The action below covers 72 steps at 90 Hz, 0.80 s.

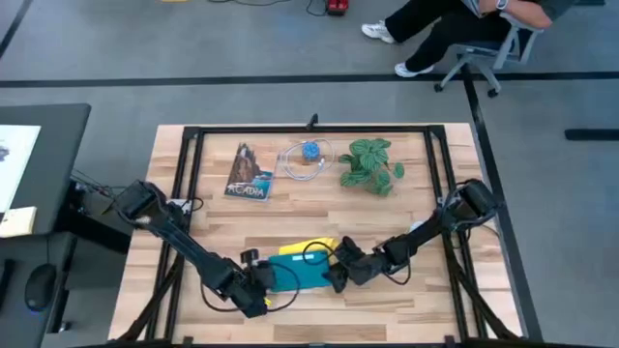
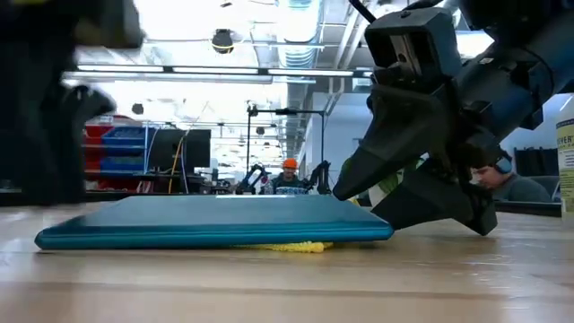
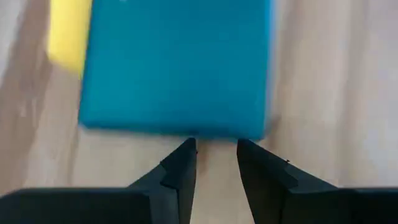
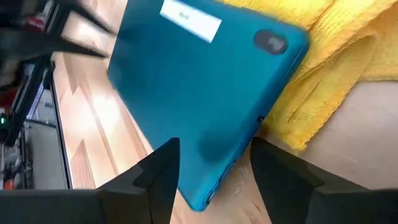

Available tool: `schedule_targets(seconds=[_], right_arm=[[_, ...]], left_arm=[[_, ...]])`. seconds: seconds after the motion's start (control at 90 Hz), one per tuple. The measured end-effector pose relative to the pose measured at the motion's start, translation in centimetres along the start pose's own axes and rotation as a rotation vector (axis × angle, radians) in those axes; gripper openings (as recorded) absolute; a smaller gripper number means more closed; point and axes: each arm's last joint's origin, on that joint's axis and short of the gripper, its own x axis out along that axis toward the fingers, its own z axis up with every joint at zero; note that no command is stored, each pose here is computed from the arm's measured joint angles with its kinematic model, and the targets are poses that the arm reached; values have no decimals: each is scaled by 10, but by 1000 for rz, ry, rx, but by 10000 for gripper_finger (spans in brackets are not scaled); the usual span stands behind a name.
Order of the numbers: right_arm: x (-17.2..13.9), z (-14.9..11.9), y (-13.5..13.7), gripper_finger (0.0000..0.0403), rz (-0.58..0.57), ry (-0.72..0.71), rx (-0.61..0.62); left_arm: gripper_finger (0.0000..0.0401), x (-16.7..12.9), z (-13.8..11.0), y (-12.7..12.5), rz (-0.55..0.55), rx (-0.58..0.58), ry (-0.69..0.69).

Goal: Clean tablet
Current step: Spray the back of the tablet using the cleaning bottle

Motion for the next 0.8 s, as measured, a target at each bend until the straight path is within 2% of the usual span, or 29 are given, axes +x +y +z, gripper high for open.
schedule_targets(seconds=[0.1, 0.311, 0.456, 0.578, 0.8], right_arm=[[0, 1, 1, 188, 14, 15, -15], [1, 2, 6, 236, 85, 7, -51], [1, 4, 7, 237, 97, -15, -41], [1, 4, 7, 189, 94, -19, -39], [-2, 4, 12, 25, 106, -53, -66]], left_arm=[[95, 13, -2, -3, -12, 16, -36], [95, 26, 5, -5, -15, 19, -96], [95, 27, 9, -6, -27, 31, -139], [95, 27, 9, -7, -30, 27, -146], [95, 15, 7, -16, -19, 45, -130]])
